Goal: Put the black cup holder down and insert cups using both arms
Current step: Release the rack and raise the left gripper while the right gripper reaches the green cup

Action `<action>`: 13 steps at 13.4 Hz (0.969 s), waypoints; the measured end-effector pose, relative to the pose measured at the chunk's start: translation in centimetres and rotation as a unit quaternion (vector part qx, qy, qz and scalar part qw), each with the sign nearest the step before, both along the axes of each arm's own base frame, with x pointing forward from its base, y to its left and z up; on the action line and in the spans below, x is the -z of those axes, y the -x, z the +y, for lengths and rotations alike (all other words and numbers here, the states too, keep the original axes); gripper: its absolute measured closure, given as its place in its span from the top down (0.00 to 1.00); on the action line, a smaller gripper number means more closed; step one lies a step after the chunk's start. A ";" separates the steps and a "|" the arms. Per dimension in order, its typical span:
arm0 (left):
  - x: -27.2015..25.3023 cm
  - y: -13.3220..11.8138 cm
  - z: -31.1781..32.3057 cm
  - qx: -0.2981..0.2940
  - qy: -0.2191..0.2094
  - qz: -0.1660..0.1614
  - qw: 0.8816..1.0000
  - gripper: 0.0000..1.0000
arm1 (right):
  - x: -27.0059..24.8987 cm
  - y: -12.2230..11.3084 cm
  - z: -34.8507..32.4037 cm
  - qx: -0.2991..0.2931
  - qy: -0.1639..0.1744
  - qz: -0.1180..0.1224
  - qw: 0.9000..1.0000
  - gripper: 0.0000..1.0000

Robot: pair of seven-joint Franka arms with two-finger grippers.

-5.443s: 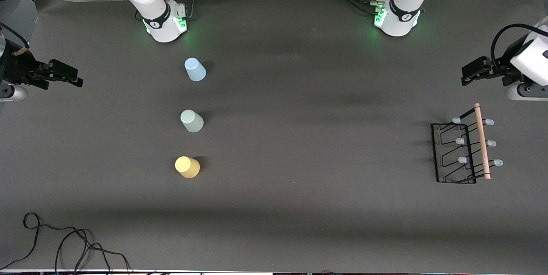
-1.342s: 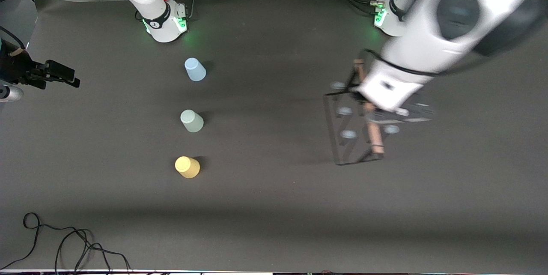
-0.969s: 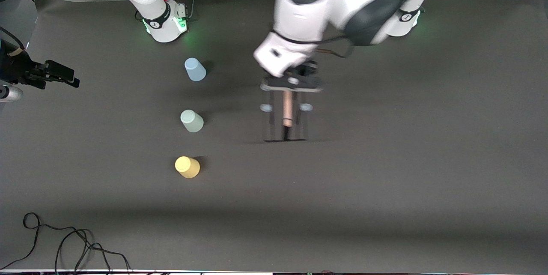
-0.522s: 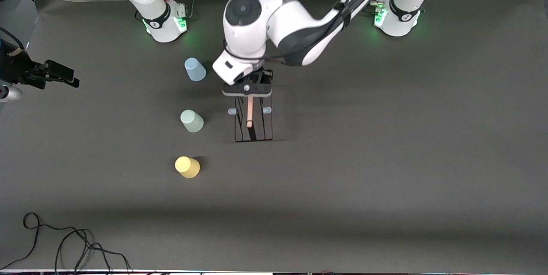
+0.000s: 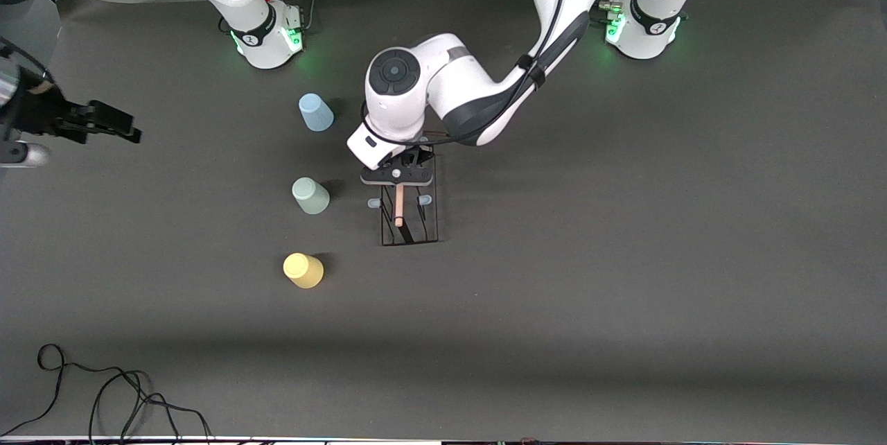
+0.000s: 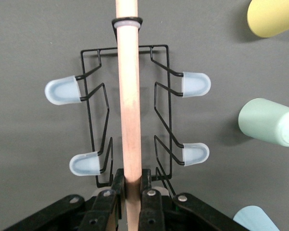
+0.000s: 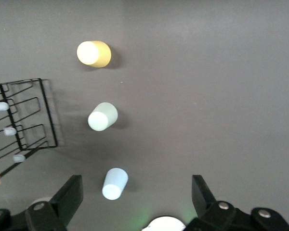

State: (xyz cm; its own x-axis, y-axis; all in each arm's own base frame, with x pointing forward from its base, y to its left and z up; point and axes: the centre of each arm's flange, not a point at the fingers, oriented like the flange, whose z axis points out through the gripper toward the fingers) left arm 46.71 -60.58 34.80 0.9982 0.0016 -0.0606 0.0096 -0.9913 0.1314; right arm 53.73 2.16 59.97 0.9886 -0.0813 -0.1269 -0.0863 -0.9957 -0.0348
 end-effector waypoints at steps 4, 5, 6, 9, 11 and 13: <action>0.7 -0.3 0.1 0.004 0.002 -0.003 1.000 0.29 | 2.5 -0.9 7.0 0.028 0.014 0.006 0.999 1.00; 0.4 -0.6 0.3 0.002 0.003 -0.006 1.000 0.42 | 3.7 -1.1 8.3 0.037 0.017 0.006 0.999 1.00; -0.5 -1.3 0.9 -0.001 0.003 -0.009 1.000 0.52 | 5.1 -1.2 9.4 0.045 0.019 0.004 0.999 1.00; -7.4 -4.0 5.5 0.004 -0.005 -0.005 1.000 0.88 | 10.4 -0.9 11.9 0.052 0.019 -0.009 0.998 1.00; -13.5 -5.8 10.9 0.008 0.007 -0.002 1.000 1.00 | 14.1 -0.4 12.7 0.056 0.018 -0.019 0.998 1.00; -17.4 -7.0 17.4 0.019 0.013 0.002 1.000 1.00 | 17.9 0.2 12.9 0.059 0.013 -0.040 0.997 1.00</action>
State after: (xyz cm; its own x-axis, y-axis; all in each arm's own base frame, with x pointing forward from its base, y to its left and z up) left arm 53.73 -43.16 52.19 0.9973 -0.0376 -0.0634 -0.0273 -0.9873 0.1567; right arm 53.57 15.02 42.10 0.9790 -0.1991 -0.0437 -0.2002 -0.9795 -0.0214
